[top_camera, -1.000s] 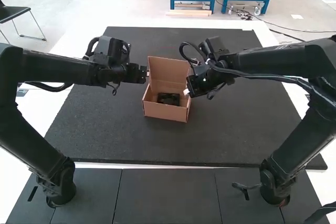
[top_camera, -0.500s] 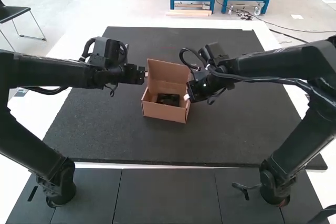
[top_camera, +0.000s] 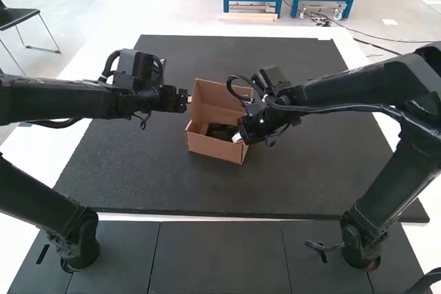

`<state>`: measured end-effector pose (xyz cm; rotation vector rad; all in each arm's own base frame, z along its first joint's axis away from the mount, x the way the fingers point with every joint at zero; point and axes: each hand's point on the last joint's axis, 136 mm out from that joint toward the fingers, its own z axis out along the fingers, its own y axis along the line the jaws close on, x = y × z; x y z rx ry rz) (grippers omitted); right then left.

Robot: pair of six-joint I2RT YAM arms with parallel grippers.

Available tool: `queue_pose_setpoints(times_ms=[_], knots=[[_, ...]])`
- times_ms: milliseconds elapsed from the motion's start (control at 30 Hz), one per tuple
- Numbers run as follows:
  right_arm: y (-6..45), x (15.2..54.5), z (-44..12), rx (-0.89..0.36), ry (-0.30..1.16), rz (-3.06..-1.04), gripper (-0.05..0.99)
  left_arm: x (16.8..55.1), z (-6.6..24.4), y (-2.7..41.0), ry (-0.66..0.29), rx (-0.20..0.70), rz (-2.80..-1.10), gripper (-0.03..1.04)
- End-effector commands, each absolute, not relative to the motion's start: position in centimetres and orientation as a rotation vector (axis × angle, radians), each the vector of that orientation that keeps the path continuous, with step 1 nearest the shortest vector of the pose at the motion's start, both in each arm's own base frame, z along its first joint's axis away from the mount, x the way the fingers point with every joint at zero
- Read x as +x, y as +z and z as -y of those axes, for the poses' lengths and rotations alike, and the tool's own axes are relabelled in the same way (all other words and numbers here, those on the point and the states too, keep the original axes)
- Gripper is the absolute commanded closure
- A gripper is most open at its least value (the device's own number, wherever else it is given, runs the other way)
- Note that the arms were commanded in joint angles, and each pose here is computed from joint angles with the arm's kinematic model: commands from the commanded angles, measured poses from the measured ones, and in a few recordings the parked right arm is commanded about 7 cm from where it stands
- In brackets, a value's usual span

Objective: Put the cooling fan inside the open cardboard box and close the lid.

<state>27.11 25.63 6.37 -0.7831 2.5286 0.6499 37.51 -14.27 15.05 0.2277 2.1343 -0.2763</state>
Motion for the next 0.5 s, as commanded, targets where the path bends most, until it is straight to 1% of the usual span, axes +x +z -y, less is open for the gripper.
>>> queue_pose_setpoints(times_ms=[0,100,133,167,233,367,467], knots=[[7.1,27.7,-26.2,-0.755,0.676,-2.526,0.61,37.5,14.5,16.2,-0.283,0.244,-2.106,0.05],[7.8,28.4,-26.2,-0.741,0.671,-2.517,0.43,37.4,14.4,16.2,-0.278,0.242,-2.117,0.05],[8.0,28.6,-26.1,-0.735,0.67,-2.518,0.38,37.4,14.1,16.3,-0.276,0.236,-2.117,0.05],[8.2,28.7,-25.9,-0.732,0.666,-2.526,0.38,37.4,13.9,16.3,-0.273,0.23,-2.118,0.05],[8.5,28.8,-25.8,-0.73,0.667,-2.538,0.31,37.5,13.4,16.5,-0.262,0.223,-2.113,0.05],[9.3,28.8,-25.6,-0.734,0.688,-2.544,0.25,37.8,13.0,16.7,-0.237,0.238,-2.105,0.05],[10.0,28.6,-25.8,-0.742,0.712,-2.553,0.23,38.0,13.0,17.2,-0.234,0.235,-2.097,0.05]])
